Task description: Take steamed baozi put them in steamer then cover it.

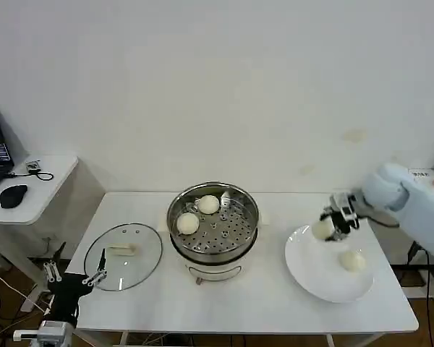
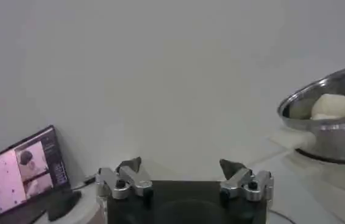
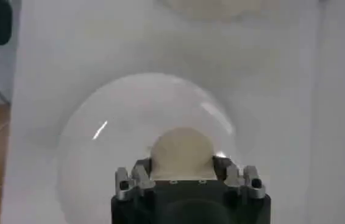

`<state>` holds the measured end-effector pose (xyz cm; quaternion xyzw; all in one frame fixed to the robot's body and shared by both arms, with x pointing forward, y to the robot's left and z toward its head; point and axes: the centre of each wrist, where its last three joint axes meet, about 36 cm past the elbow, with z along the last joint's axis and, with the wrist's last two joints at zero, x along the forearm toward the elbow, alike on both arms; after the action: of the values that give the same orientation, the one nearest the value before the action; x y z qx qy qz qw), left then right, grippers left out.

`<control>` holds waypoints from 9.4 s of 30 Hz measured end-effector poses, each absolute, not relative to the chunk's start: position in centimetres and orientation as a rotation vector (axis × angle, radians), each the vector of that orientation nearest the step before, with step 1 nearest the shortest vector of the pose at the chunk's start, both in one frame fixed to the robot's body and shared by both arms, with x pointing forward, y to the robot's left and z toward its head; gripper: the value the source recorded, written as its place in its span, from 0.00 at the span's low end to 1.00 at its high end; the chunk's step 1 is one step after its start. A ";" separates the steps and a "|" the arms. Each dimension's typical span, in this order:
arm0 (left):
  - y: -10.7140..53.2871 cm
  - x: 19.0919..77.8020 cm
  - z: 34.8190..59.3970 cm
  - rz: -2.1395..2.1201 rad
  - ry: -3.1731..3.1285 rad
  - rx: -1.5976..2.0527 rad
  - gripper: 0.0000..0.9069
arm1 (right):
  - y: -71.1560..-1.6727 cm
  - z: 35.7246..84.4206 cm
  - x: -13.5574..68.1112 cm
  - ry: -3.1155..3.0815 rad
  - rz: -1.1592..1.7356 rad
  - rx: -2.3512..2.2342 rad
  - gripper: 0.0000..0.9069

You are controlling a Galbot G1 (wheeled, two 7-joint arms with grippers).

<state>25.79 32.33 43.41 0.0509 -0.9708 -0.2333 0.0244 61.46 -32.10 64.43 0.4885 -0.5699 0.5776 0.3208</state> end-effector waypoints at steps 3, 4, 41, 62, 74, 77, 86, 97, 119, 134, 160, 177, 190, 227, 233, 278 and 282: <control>32.5 25.6 43.6 -0.722 -3.004 0.171 1.00 | -29.4 66.7 62.5 -1.512 1.563 1.318 0.76; 32.5 25.6 43.6 -0.724 -3.004 0.176 1.00 | -28.3 67.4 62.7 -1.512 1.579 1.334 0.76; 33.6 23.9 44.1 -0.740 -2.975 0.283 1.00 | -2.8 59.1 61.5 -0.983 1.902 1.833 0.74; 33.6 24.1 44.1 -0.739 -2.982 0.283 1.00 | -2.7 58.5 61.1 -0.875 1.910 1.888 1.00; 33.7 24.5 44.0 -0.741 -2.986 0.272 1.00 | -4.5 61.0 62.4 -1.011 1.896 1.854 1.00; 33.8 24.7 44.0 -0.737 -2.988 0.264 1.00 | -5.5 62.3 62.8 -1.094 1.877 1.832 1.00; 33.8 25.5 43.8 -0.731 -2.994 0.228 1.00 | -12.4 66.6 63.6 -1.373 1.773 1.654 1.00; 33.4 26.6 44.0 -0.743 -3.009 0.163 1.00 | -27.2 67.1 60.7 -1.538 1.608 1.375 1.00; 32.4 26.6 42.7 -0.719 -2.993 0.123 1.00 | -44.9 54.7 55.9 -1.462 1.402 1.101 1.00; 32.8 26.4 42.6 -0.722 -2.982 0.149 1.00 | -46.0 48.4 58.1 -1.390 1.350 1.062 1.00; 32.9 26.4 42.8 -0.726 -2.985 0.154 1.00 | -45.7 46.8 58.7 -1.339 1.303 1.052 0.70; 33.4 27.2 43.0 -0.735 -2.990 0.163 1.00 | -37.3 60.6 63.2 -1.523 1.462 1.106 0.71; 33.4 27.0 43.4 -0.732 -2.999 0.187 1.00 | -22.2 67.7 64.4 -1.632 1.515 1.243 0.72; 34.2 26.8 44.3 -0.738 -3.019 0.241 1.00 | -8.1 58.4 64.8 -1.483 1.442 1.265 0.73; 34.2 26.8 44.3 -0.737 -3.019 0.242 1.00 | -8.1 57.9 64.8 -1.476 1.449 1.266 1.00; 34.7 27.6 40.8 -0.768 -2.939 0.292 1.00 | -21.9 48.6 50.3 -3.053 0.853 0.784 1.00; 35.5 27.4 39.7 -0.963 -2.870 0.253 1.00 | -24.5 45.7 47.0 -3.160 0.672 0.606 1.00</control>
<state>27.37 35.46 39.71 0.0830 -0.9435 -0.3167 0.0516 46.98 -24.54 45.71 0.1840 -0.9588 0.2039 -0.0729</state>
